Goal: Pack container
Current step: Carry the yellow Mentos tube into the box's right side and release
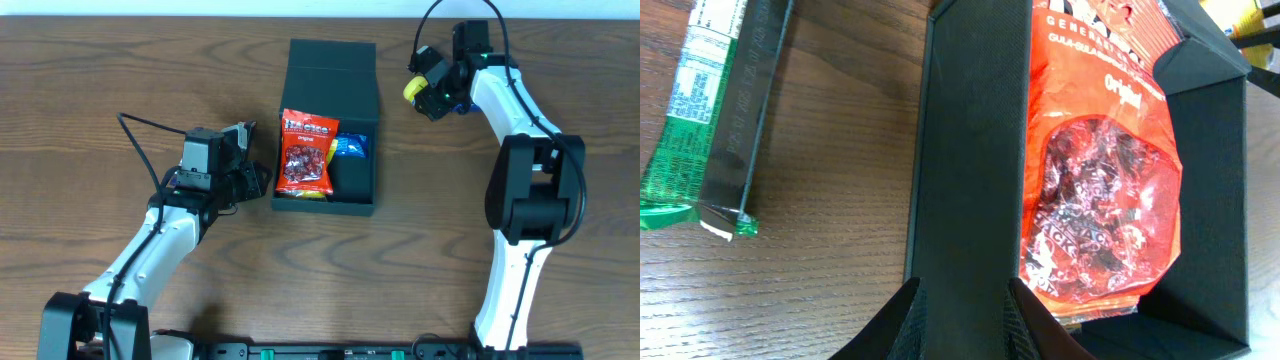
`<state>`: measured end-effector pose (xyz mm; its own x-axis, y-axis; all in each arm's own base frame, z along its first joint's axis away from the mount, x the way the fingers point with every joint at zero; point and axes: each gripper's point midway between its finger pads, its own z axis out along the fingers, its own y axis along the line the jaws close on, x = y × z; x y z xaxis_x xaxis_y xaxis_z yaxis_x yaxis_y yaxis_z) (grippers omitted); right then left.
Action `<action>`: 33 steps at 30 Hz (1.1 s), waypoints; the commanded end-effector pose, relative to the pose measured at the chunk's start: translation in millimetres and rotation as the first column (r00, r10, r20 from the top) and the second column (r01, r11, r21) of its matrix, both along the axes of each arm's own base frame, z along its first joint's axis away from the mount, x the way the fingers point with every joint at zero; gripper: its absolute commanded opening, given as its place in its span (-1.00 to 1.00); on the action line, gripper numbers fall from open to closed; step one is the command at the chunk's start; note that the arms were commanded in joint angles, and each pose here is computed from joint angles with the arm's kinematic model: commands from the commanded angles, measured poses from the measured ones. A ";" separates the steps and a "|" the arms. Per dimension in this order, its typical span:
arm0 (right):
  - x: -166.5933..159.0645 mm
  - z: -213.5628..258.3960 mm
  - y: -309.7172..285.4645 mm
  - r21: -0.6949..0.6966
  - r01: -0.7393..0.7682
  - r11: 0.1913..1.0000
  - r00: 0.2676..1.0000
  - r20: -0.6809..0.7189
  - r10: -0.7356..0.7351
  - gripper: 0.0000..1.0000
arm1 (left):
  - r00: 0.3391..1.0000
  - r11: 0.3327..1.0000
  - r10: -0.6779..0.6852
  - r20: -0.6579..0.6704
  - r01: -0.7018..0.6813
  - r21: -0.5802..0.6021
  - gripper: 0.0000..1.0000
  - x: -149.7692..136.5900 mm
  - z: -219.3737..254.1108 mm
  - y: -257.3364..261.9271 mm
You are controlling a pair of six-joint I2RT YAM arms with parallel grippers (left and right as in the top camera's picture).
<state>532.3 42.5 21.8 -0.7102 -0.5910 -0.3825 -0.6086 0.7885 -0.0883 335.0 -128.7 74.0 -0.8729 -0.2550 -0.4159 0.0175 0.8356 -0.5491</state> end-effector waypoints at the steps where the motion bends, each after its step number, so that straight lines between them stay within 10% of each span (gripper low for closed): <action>1: -0.7 15.6 21.9 0.107 0.048 0.993 0.999 -0.006 -0.047 -0.54 | 1.000 1.000 -0.005 0.004 0.005 -0.012 -0.46 -0.9 3.1 -1.2; 17: -74.1 182.5 95.1 0.394 0.352 0.849 0.936 -0.125 -0.330 -0.97 | 1.000 1.000 -0.004 0.003 0.004 -0.009 -0.47 -0.8 2.7 -0.6; 23: -117.6 156.6 131.5 0.255 0.693 0.674 0.715 -0.369 -0.594 -0.97 | 1.000 1.000 -0.004 0.004 0.004 -0.009 -0.48 -0.8 2.8 -0.6; 33: -138.4 128.6 169.5 0.138 0.820 0.555 0.571 -0.251 -0.782 -0.97 | 1.000 1.000 -0.004 0.004 0.004 -0.009 -0.46 -0.8 2.8 -0.6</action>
<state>389.8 217.9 160.4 -0.9462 0.2297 -0.2279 0.1721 0.9536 0.2470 334.0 -129.5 73.9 -0.8755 -0.2535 -0.4115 0.0185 0.8332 -0.5527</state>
